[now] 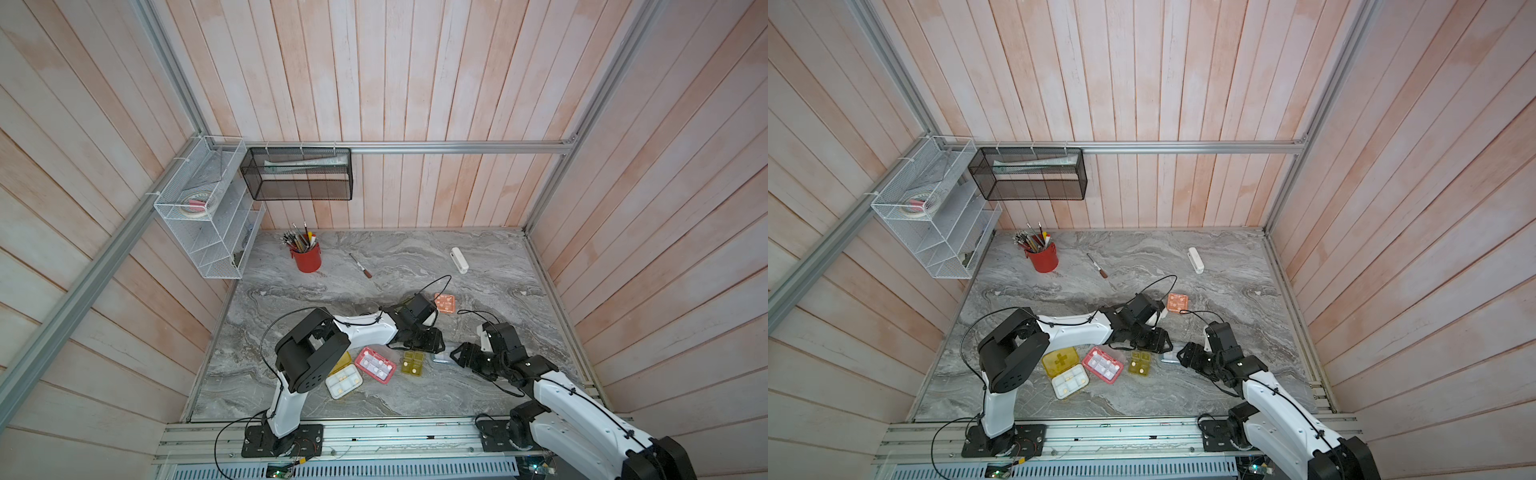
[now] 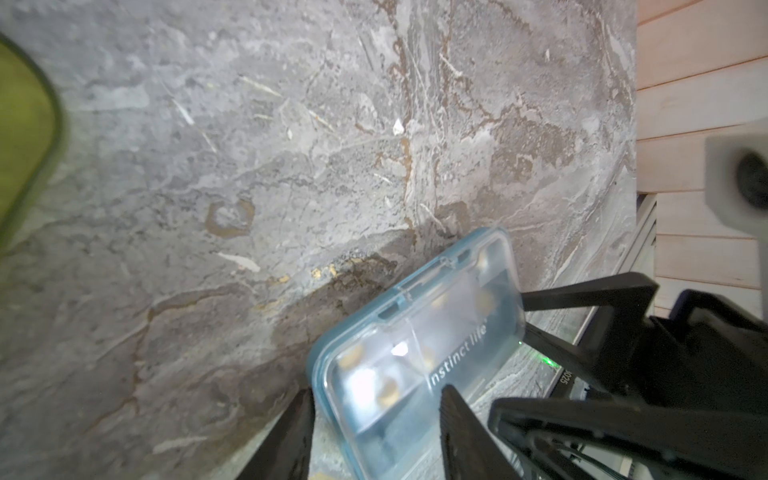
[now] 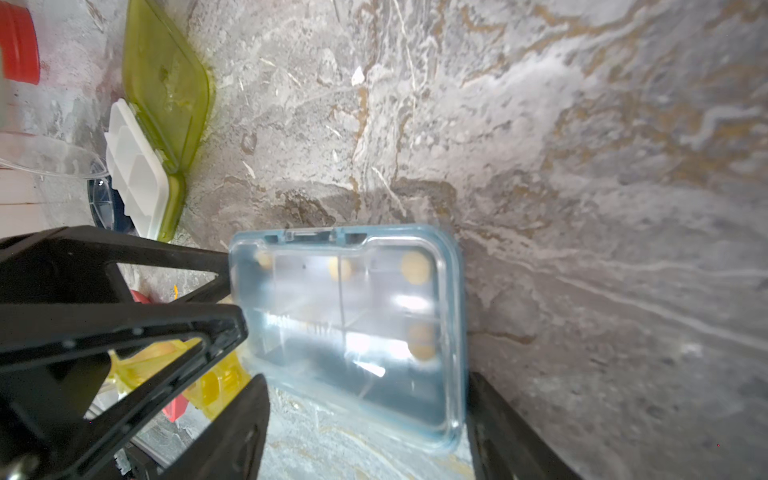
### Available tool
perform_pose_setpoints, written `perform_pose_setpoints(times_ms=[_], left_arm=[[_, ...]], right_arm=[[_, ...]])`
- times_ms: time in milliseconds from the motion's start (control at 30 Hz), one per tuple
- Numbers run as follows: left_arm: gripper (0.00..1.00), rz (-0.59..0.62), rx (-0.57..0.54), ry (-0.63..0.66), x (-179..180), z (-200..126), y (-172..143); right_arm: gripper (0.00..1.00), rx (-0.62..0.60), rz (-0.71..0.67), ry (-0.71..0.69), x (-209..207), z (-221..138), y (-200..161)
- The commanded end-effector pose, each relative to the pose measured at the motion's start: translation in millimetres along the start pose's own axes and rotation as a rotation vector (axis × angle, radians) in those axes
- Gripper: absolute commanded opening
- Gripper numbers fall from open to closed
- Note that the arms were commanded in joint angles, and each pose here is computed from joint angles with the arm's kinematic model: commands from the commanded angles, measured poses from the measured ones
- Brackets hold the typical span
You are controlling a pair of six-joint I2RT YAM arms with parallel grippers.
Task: Close pillboxes
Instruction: Close the lid on the pillbox.
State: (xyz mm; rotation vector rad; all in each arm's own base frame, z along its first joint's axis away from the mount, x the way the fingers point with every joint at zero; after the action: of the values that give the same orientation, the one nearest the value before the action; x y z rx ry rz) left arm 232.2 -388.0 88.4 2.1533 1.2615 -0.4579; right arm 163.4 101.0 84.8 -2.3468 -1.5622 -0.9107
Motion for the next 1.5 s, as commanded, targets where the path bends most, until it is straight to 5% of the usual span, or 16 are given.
perform_pose_setpoints(times_ms=[0,433,1133,1467], left_arm=[[0.5,0.0,0.017,-0.018,-0.5,5.4,-7.5],[0.48,0.0,0.03,-0.006,4.1,9.4,-10.9],[0.48,0.014,0.042,0.037,9.9,10.7,-12.8],[0.47,0.019,0.043,0.035,9.4,11.6,-11.6]], right_arm=[[0.72,0.019,0.007,0.013,-2.7,3.7,-3.8],[0.61,0.014,0.015,-0.059,-16.5,9.7,-5.8],[0.66,-0.049,0.013,-0.155,-20.9,7.2,6.0],[0.59,-0.028,0.002,-0.161,-21.1,13.0,6.3]])
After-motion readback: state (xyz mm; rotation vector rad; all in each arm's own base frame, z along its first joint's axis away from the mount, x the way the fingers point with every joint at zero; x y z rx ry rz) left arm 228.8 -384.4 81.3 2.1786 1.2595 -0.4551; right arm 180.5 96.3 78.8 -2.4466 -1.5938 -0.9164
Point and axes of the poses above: each gripper's point midway between its finger pads, its own z axis out along the fingers, its own x axis along the line the jaws close on, y = z × x, the point moved 6 cm from there along -z, back along the fingers, and after that the axes turned 5 degrees about z, right-handed, at the moved point
